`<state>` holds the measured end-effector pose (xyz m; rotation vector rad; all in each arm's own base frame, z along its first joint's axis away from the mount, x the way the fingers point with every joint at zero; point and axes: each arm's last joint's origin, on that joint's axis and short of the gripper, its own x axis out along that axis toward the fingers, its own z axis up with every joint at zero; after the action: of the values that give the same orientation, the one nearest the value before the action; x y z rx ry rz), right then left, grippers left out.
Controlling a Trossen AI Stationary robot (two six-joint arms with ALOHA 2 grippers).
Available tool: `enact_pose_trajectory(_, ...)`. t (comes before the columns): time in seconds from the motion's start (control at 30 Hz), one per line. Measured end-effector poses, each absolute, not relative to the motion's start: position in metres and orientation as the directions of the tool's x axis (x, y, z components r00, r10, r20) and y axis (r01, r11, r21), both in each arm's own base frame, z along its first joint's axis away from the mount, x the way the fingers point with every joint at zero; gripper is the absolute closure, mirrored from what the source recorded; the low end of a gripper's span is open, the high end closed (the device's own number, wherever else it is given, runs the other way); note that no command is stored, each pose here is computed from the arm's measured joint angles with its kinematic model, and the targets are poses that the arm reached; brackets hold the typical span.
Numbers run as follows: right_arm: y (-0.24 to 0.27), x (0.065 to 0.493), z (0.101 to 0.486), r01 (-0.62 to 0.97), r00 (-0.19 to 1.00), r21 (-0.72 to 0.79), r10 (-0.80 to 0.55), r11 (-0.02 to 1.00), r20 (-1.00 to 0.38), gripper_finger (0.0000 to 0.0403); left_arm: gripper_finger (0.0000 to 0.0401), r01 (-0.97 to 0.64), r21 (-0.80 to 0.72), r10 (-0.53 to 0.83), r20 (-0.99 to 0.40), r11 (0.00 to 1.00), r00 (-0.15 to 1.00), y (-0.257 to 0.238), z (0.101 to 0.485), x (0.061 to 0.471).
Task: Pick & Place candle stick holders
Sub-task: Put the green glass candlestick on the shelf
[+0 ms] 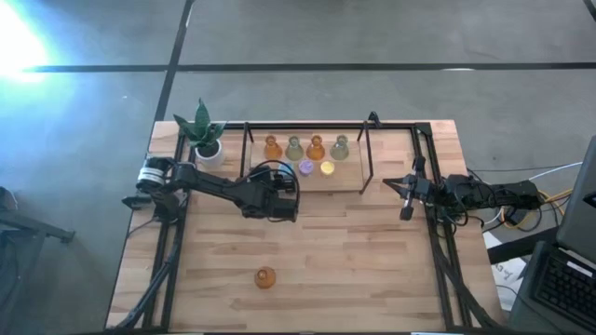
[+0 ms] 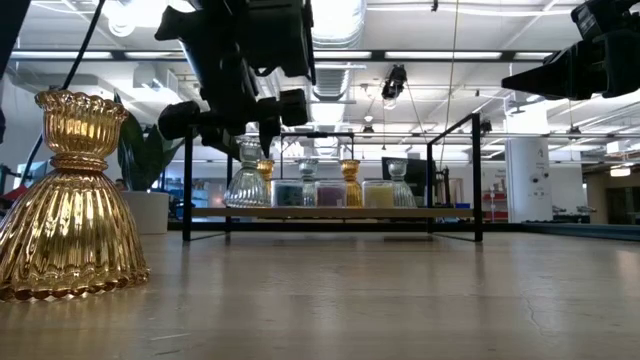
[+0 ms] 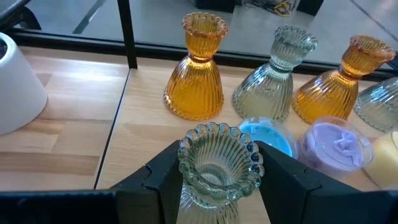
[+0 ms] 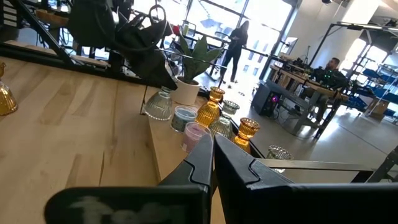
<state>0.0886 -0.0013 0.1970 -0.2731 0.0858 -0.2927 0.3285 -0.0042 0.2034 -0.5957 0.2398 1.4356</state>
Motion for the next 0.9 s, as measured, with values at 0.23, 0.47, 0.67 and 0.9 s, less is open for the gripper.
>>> enact_pose_trajectory(0.23,-0.0012,0.0886,0.1970,0.272,0.954,-0.278,-0.296,0.921,-0.044,0.0394,0.0227,-0.977,-0.215,0.863,-0.490,0.012,0.119,-0.0004,0.2010,0.3278)
enact_pose_trajectory(0.47,-0.0013,0.0886,0.1970,0.273,0.954,-0.278,-0.296,0.921,-0.044,0.0394,0.0227,-0.978,-0.209,0.864,-0.491,0.008,0.112,0.0010,0.2010,0.3274)
enact_pose_trajectory(0.67,-0.0013,0.0886,0.1970,0.273,0.954,-0.278,-0.296,0.921,-0.044,0.0394,0.0222,-0.978,-0.210,0.864,-0.490,0.008,0.112,0.0012,0.2010,0.3274)
enact_pose_trajectory(0.9,-0.0013,0.0886,0.1970,0.273,0.954,-0.278,-0.296,0.921,-0.044,0.0394,0.0190,-0.977,-0.213,0.863,-0.492,0.008,0.114,0.0011,0.2010,0.3277)
